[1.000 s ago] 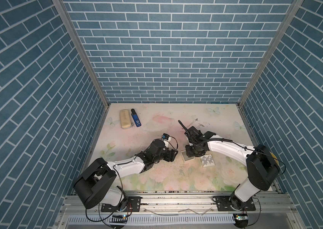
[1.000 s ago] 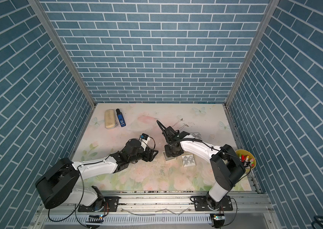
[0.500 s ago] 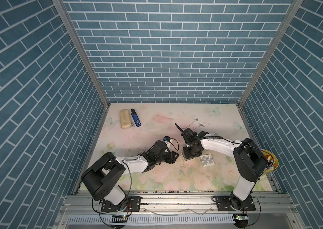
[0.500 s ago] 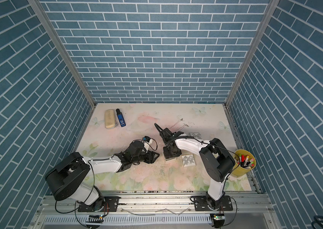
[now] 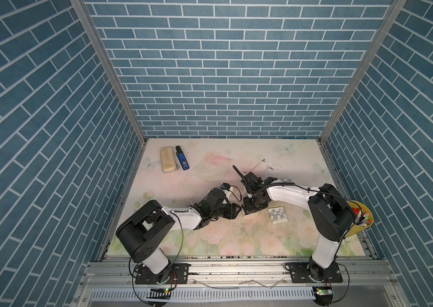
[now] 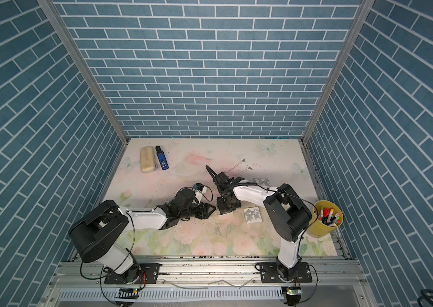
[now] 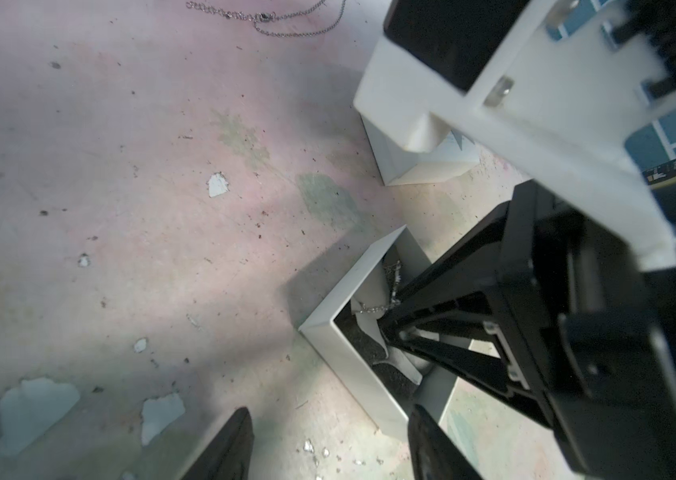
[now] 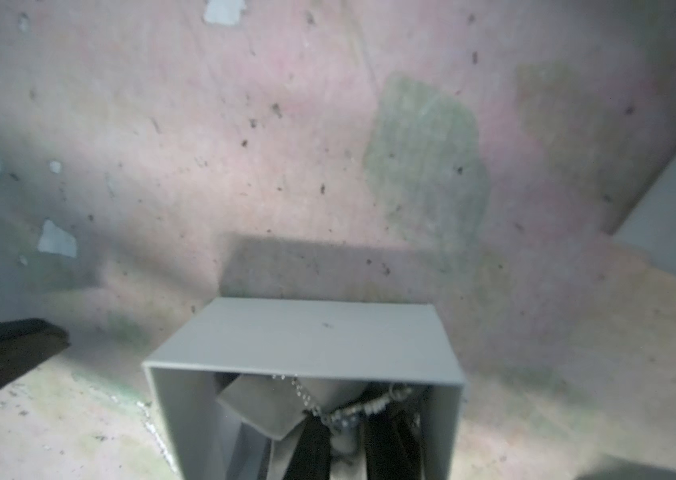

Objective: Take the necklace out of the lift-off lid jewelry box
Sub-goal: Take out the inner lining from the jewelry box.

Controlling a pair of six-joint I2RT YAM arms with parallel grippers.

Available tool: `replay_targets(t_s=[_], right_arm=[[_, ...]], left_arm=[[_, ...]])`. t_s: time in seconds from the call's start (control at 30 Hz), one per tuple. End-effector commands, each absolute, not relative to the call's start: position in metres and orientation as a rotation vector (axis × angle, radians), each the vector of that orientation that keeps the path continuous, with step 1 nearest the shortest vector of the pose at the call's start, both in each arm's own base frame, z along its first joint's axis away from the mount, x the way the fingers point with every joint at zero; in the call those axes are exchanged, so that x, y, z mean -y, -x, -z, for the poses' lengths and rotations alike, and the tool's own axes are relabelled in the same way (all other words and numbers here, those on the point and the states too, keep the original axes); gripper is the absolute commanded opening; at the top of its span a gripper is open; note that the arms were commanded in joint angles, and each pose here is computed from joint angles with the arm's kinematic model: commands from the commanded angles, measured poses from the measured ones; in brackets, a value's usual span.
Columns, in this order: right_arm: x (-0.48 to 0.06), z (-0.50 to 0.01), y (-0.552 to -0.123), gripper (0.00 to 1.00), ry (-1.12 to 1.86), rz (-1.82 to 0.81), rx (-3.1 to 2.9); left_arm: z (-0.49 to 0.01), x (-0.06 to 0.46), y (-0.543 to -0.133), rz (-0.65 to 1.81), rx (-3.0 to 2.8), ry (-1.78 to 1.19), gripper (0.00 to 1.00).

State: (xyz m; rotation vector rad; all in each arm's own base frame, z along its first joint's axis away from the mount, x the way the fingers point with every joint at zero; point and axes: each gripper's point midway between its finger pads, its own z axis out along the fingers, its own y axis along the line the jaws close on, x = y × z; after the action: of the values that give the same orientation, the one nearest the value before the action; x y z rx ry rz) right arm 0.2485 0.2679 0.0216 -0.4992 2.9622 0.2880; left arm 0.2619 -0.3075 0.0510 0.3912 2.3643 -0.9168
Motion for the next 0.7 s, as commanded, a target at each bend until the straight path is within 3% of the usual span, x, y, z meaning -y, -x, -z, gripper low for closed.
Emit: replay_targets(t_s=[0.0,0.4,0.67], right_arm=[[-0.266,-0.004,-0.232,0.12,0.516,-0.303,-3.022],[-0.267,-0.036,-0.241,0.06,0.464,-0.364,-2.911],[-0.269,-0.047,-0.242,0.04,0.427,-0.420,-2.871]], left_arm=[[-0.058,0.318,-0.266,0.965,-2.337,-0.390,0.59],[-0.054,0.314,-0.267,0.934,-2.356,-0.375,0.56],[-0.059,0.312,-0.266,0.925,-2.352,-0.376,0.60]])
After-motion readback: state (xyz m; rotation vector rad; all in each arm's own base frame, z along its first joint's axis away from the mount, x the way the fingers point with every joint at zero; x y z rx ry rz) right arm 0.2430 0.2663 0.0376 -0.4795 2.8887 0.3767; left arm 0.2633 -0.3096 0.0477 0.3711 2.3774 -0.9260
